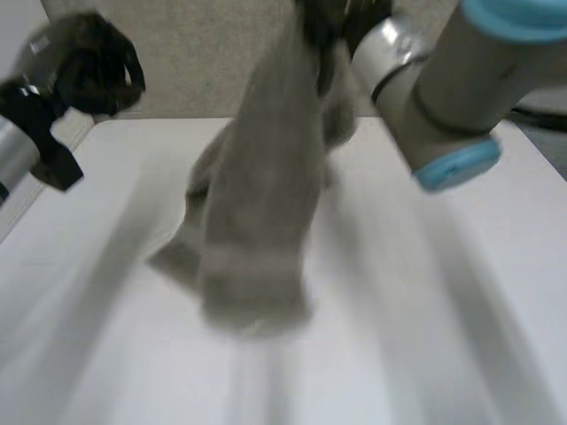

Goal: Fold the towel.

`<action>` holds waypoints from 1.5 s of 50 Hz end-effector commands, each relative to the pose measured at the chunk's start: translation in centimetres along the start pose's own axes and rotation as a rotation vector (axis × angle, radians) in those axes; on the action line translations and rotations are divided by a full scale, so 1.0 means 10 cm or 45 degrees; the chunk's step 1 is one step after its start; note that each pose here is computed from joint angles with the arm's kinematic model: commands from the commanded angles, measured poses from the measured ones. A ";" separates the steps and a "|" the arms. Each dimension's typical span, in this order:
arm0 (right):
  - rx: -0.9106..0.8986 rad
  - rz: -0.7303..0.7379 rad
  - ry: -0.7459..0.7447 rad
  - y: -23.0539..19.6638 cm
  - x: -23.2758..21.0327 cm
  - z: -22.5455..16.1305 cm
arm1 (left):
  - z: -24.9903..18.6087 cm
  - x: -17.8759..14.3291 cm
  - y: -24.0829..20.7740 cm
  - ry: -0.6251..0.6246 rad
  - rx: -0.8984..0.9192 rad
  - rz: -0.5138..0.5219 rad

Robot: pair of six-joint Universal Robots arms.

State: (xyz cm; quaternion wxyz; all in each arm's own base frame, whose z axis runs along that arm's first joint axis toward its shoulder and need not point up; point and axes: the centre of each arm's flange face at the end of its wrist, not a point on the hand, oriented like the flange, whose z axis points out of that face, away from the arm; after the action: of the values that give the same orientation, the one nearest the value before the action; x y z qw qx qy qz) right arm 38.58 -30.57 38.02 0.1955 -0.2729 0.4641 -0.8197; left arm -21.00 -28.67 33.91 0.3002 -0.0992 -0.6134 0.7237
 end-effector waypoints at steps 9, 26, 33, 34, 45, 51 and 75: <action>-0.686 0.022 -0.203 1.20 -0.44 -0.91 | -0.40 0.01 1.16 -0.087 -0.368 -0.154; -0.872 -0.035 -0.290 1.24 -0.33 -1.51 | -0.60 0.02 1.83 -0.031 -0.641 0.097; -0.910 -0.022 -0.349 1.11 -0.39 -1.74 | -0.58 0.14 1.81 0.018 -0.620 0.116; -0.913 -0.008 -0.379 1.06 -0.41 -1.81 | -0.56 0.15 1.80 0.023 -0.611 0.119; -1.075 0.019 -0.733 0.68 -0.42 -2.45 | -0.44 0.15 1.75 0.037 -0.567 0.130; -1.192 -0.030 -0.911 0.62 -0.34 -2.65 | -0.34 0.12 1.79 0.035 -0.563 0.132; -0.968 0.123 -0.370 0.64 0.46 -1.77 | 0.24 -0.12 2.05 -0.022 -0.507 0.176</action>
State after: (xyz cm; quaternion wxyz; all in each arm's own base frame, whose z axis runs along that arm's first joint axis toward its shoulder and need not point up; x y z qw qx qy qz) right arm 23.71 -21.72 25.60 0.1562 -0.5005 0.6982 -0.4874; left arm -27.22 -31.48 15.71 0.2213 -0.1926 -0.7365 0.6094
